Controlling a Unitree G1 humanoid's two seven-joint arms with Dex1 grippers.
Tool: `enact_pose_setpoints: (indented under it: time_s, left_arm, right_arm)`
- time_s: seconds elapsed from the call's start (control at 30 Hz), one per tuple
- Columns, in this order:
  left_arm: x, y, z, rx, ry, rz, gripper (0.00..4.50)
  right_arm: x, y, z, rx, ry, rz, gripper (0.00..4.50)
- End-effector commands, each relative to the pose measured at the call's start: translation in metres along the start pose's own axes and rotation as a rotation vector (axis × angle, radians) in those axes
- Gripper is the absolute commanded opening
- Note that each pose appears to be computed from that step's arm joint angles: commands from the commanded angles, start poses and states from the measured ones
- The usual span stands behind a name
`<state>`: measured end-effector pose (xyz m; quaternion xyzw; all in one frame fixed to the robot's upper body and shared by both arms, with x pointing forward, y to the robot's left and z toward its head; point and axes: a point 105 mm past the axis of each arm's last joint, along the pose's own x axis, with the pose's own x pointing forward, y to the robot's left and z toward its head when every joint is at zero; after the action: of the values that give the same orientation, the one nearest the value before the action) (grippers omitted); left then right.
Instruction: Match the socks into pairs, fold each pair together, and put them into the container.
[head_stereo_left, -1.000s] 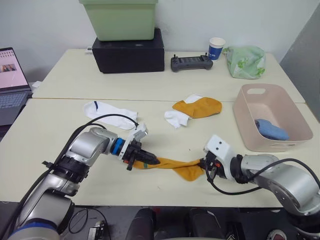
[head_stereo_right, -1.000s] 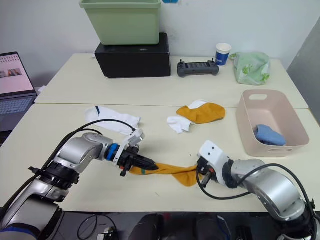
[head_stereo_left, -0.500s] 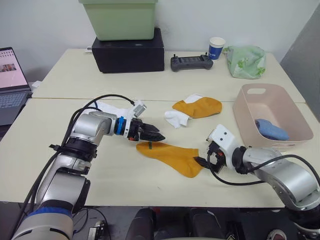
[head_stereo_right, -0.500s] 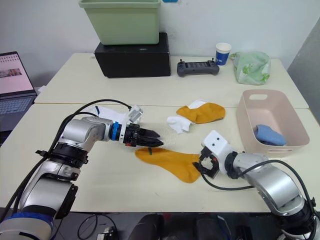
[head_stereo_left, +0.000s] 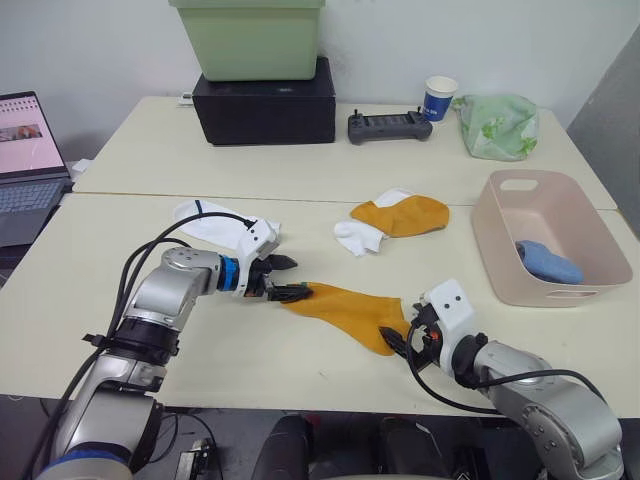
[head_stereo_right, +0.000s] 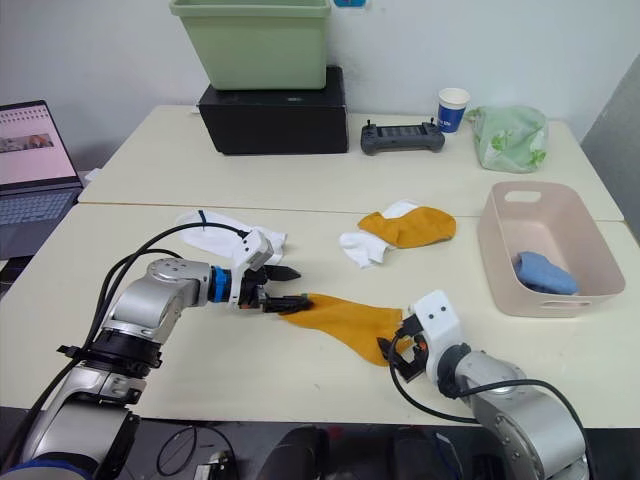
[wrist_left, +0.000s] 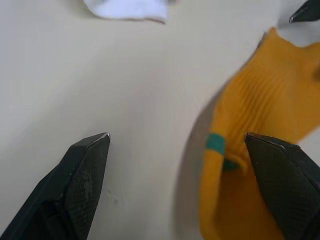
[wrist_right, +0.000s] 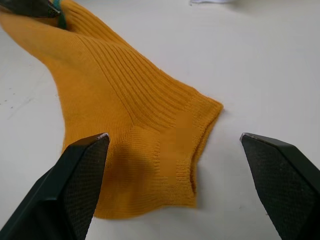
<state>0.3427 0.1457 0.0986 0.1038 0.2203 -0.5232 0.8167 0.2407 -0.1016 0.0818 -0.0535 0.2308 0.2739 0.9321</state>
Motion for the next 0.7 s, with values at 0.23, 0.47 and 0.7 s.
enact_pose_setpoints:
  time_s: [0.23, 0.47, 0.7]
  left_arm:
    - [-0.002, -0.013, -0.020, 0.044, 0.088, -0.066, 1.72]
    - [-0.010, -0.028, -0.023, 0.048, 0.086, -0.101, 0.04]
    - [-0.043, -0.049, -0.009, -0.132, -0.034, -0.079, 0.04]
  right_arm:
    - [0.001, 0.015, -0.002, -0.074, -0.001, 0.070, 1.82]
    - [-0.004, 0.018, 0.007, -0.104, -0.034, 0.122, 0.00]
    - [-0.024, 0.032, 0.016, -0.109, -0.031, 0.301, 0.00]
